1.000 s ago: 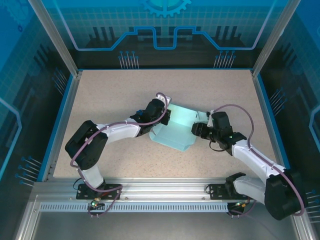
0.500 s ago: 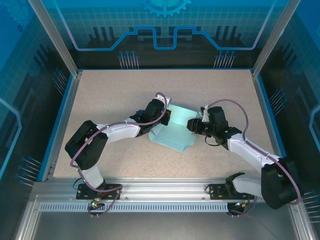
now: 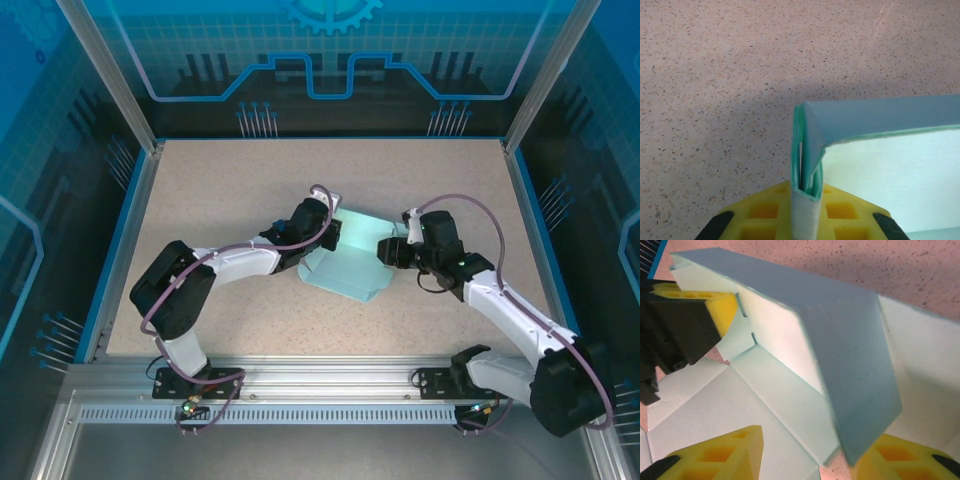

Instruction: Fold the paper box

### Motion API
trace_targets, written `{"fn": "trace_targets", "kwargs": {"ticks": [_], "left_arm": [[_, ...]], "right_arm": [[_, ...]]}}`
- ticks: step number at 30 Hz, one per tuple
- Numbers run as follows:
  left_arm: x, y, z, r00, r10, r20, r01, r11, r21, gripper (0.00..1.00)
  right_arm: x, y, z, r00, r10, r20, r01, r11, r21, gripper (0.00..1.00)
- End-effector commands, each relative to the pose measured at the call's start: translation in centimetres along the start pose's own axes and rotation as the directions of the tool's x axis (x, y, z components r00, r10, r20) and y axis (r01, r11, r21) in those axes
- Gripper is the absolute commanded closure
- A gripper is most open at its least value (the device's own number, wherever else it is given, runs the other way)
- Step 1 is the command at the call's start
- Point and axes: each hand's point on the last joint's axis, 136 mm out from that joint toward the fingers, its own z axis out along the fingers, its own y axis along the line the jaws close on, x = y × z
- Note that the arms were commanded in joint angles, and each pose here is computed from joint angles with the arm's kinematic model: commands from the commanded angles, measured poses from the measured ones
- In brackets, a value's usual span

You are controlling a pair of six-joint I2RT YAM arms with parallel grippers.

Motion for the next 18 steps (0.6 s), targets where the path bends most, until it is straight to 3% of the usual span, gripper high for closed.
{"fn": "trace_targets", "kwargs": {"ticks": [1,7,12,18], "left_arm": [[-1.2,0.5,-0.5,0.999,-0.044,0.016,0.044,0.999,-0.003,1.0],[-1.3,1.6,-0.8,0.996,-0.086,0.01,0.086,0.996,-0.003,1.0],[-1.6,2.2,-1.3,0.994,-0.107,0.014,0.107,0.994,0.002,1.0],[-2.0,1.9,-2.0,0.993,-0.117,0.026,0.116,0.993,0.025,1.0]], "right_arm": [[0.0,-0.2,-2.2,0.995,-0.095,-0.029,0.096,0.994,0.043,0.52],[-0.9,-1.4,-5.8,0.989,-0.149,-0.002,0.148,0.982,0.115,0.51],[-1.8,-4.7,-8.0,0.994,-0.084,0.066,0.068,0.974,0.217,0.51],[-1.9,-8.1,-6.2,0.997,0.011,0.078,-0.029,0.972,0.235,0.58]]}}
